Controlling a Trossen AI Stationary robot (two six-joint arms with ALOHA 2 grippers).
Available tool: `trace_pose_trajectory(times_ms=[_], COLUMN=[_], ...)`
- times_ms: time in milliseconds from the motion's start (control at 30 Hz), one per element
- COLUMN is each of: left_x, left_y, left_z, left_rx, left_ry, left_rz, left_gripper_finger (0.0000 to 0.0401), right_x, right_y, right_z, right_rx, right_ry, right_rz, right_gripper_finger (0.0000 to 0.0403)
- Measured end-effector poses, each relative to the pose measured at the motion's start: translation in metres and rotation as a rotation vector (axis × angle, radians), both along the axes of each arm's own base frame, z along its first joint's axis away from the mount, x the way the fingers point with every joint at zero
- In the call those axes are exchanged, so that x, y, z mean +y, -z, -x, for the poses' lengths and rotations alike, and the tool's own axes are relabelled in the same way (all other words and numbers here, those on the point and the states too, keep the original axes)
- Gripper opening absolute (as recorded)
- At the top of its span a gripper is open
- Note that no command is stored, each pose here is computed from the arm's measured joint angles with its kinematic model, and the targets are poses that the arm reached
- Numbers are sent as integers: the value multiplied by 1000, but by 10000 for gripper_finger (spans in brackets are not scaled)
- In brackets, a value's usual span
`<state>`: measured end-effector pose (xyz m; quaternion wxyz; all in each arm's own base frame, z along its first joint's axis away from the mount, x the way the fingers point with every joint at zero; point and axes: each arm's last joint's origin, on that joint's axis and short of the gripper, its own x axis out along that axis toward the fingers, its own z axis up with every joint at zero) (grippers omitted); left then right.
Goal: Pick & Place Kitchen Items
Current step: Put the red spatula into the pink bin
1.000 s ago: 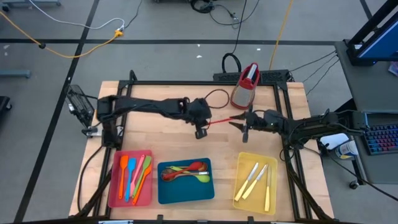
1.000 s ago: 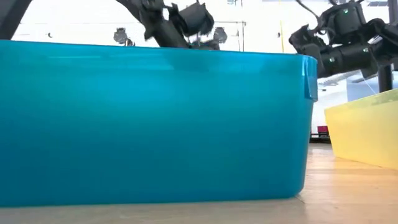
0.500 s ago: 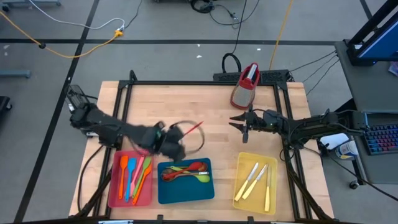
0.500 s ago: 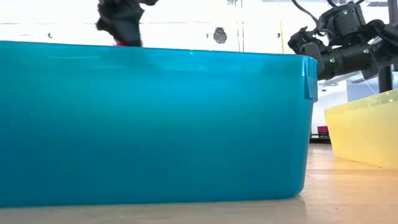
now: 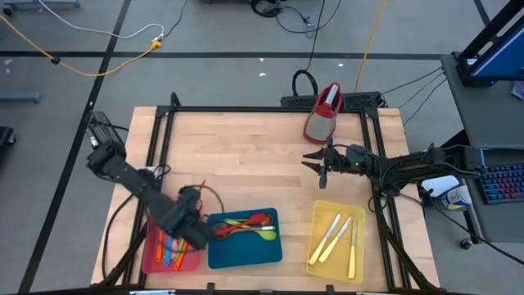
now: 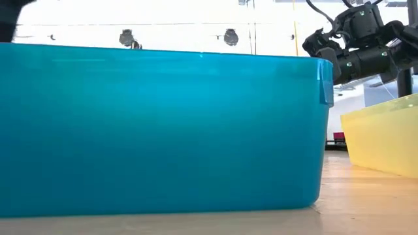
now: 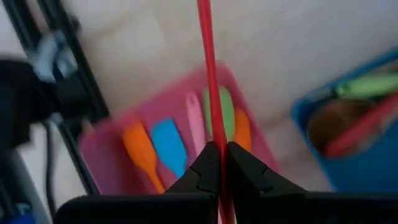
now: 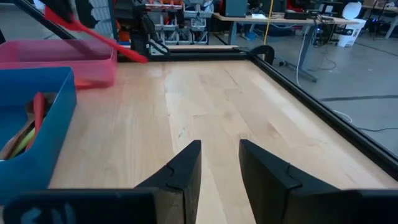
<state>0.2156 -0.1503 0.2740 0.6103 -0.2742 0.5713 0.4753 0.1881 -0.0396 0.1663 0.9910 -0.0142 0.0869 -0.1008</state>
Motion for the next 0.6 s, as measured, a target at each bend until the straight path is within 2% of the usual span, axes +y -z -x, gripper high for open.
trace_pose_trajectory(times_ms=[200, 300, 467, 600], left_x=[-31, -44, -61, -67], left_y=[0, 1, 1, 1], left_z=[25, 37, 57, 67], left_rx=[37, 41, 14, 16], left_ry=[-172, -248, -327, -303], left_rz=[83, 86, 67, 64], left_gripper_finger=[15, 15, 16, 12], right_x=[0, 0, 0, 0], right_y=[0, 0, 0, 0], right_z=[0, 0, 0, 0], right_rx=[1, 0, 1, 5], right_ry=[0, 0, 1, -1], right_rz=[2, 0, 5, 23], right_gripper_finger=[99, 98, 100, 100])
